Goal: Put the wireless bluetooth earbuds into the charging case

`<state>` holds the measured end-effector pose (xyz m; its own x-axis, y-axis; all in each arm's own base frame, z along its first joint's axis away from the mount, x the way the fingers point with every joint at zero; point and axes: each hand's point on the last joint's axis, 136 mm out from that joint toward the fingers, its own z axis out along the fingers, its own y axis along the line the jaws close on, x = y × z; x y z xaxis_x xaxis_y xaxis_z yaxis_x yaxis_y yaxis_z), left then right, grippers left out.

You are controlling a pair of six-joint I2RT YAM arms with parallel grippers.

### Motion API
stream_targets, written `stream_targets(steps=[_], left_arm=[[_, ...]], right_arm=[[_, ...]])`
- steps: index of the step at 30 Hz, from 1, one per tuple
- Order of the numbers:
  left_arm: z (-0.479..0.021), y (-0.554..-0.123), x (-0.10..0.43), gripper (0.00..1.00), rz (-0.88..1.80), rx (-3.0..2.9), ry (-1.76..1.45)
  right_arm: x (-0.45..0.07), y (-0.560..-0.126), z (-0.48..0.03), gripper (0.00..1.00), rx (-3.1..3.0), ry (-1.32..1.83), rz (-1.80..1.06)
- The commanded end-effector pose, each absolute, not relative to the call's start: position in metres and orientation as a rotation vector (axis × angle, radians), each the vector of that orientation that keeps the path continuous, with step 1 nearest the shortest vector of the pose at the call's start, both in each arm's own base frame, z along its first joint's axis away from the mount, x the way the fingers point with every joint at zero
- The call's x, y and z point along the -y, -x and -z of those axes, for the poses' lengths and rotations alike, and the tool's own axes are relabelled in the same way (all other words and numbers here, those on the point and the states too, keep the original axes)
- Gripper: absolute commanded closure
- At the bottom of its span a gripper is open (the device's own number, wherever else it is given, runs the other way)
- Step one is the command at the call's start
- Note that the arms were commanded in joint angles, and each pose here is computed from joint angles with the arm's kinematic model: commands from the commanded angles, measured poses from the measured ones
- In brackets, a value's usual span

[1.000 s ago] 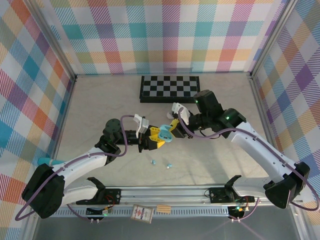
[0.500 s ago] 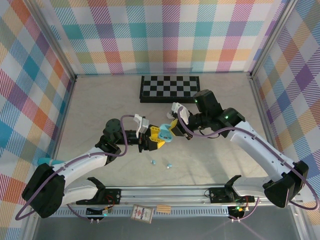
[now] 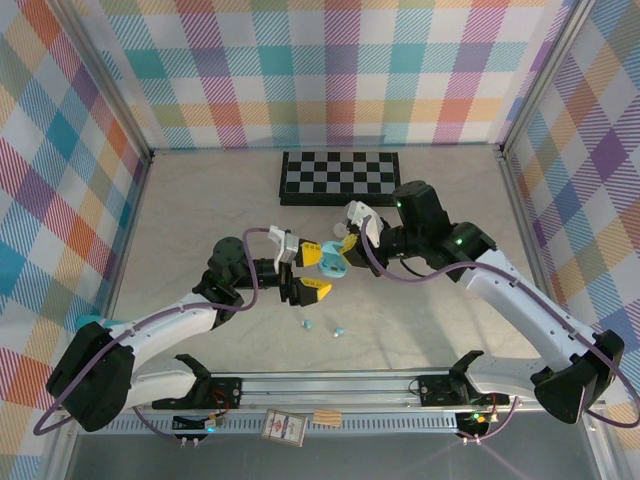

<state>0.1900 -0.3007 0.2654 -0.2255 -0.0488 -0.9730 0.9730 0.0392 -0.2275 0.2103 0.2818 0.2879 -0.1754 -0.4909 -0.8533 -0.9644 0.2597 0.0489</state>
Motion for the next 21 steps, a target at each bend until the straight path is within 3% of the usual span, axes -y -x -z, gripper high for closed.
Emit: stream_targets(steps=[1, 7, 21], left_arm=[[-0.281, -0.196, 0.301, 0.21, 1.35, -1.303, -0.998], [-0.28, -0.193, 0.305, 0.36, 1.397, -1.292, -1.018], [-0.281, -0.187, 0.304, 0.45, 1.404, -1.263, -1.054]], right_arm=[[-0.285, -0.213, -0.296, 1.0, -1.753, 1.312, -0.811], [-0.286, -0.214, -0.291, 1.0, -1.767, 1.321, -0.8], [-0.292, -0.212, -0.284, 1.0, -1.786, 1.36, -0.819]])
